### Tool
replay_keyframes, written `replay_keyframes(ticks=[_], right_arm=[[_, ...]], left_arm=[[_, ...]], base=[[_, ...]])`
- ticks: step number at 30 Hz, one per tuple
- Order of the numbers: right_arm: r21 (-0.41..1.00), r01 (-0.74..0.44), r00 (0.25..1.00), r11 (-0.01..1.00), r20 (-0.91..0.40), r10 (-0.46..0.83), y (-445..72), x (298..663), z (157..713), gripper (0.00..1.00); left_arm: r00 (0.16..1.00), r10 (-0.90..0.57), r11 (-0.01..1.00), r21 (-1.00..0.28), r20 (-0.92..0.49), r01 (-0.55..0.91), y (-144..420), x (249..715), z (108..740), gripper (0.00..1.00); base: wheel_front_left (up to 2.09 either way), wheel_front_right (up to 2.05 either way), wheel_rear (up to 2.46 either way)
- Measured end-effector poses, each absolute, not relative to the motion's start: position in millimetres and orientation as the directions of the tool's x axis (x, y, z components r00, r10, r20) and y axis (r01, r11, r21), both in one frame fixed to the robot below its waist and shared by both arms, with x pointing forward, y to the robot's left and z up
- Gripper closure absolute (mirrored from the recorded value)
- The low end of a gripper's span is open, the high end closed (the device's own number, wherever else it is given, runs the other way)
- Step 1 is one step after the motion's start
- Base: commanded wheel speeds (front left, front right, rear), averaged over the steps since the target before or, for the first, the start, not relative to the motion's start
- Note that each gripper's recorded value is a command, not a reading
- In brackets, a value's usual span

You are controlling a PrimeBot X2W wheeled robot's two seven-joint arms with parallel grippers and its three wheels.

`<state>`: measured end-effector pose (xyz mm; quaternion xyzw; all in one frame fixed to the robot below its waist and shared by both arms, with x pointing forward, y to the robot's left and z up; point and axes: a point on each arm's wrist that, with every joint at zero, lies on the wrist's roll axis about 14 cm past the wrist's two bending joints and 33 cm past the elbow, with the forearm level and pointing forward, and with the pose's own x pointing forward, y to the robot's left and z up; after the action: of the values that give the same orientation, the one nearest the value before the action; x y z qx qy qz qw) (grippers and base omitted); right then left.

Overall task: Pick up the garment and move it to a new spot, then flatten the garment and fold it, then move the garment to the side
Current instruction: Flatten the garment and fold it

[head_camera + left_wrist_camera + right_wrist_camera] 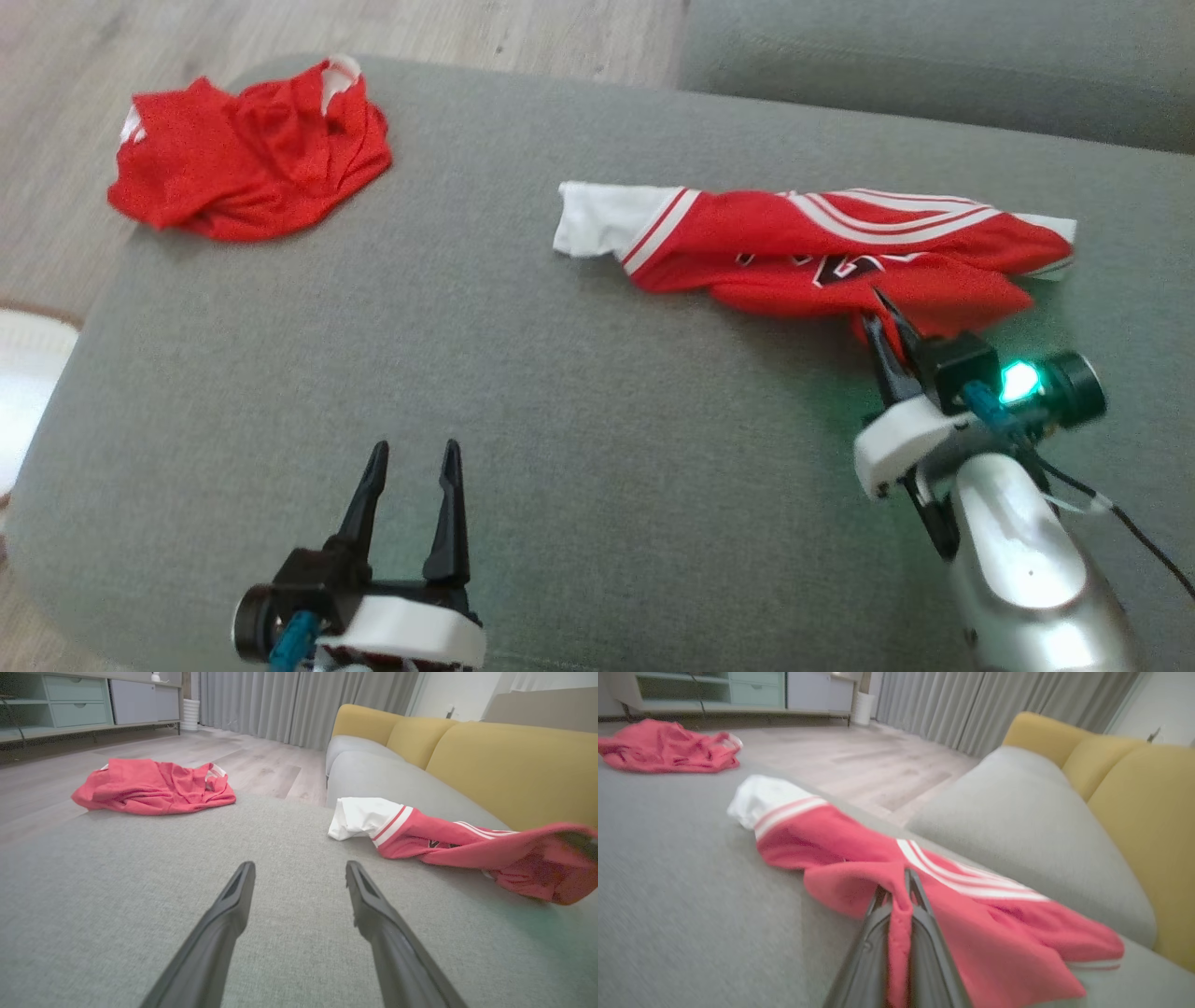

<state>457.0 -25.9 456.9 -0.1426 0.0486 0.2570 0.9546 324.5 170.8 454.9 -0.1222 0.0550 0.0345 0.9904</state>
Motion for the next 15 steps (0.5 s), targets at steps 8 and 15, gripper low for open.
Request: replay_keyframes(ticks=[8,15], right_arm=[[-0.335,-0.436,0.864,0.835,0.105,0.493,-24,445,556,1.00],[-0.361,-0.409,0.909,0.838,-0.082,0.408,-80,391,516,1.00]], left_arm=[[0.996,0.011,0.970,-0.243,-0.091,-0.033,159,319,461,0.00],[0.996,-0.032,0.970,-0.244,-0.086,0.011,146,318,461,0.00]], base=[[0.00,0.00,0.00],[0.00,0.00,0.00]])
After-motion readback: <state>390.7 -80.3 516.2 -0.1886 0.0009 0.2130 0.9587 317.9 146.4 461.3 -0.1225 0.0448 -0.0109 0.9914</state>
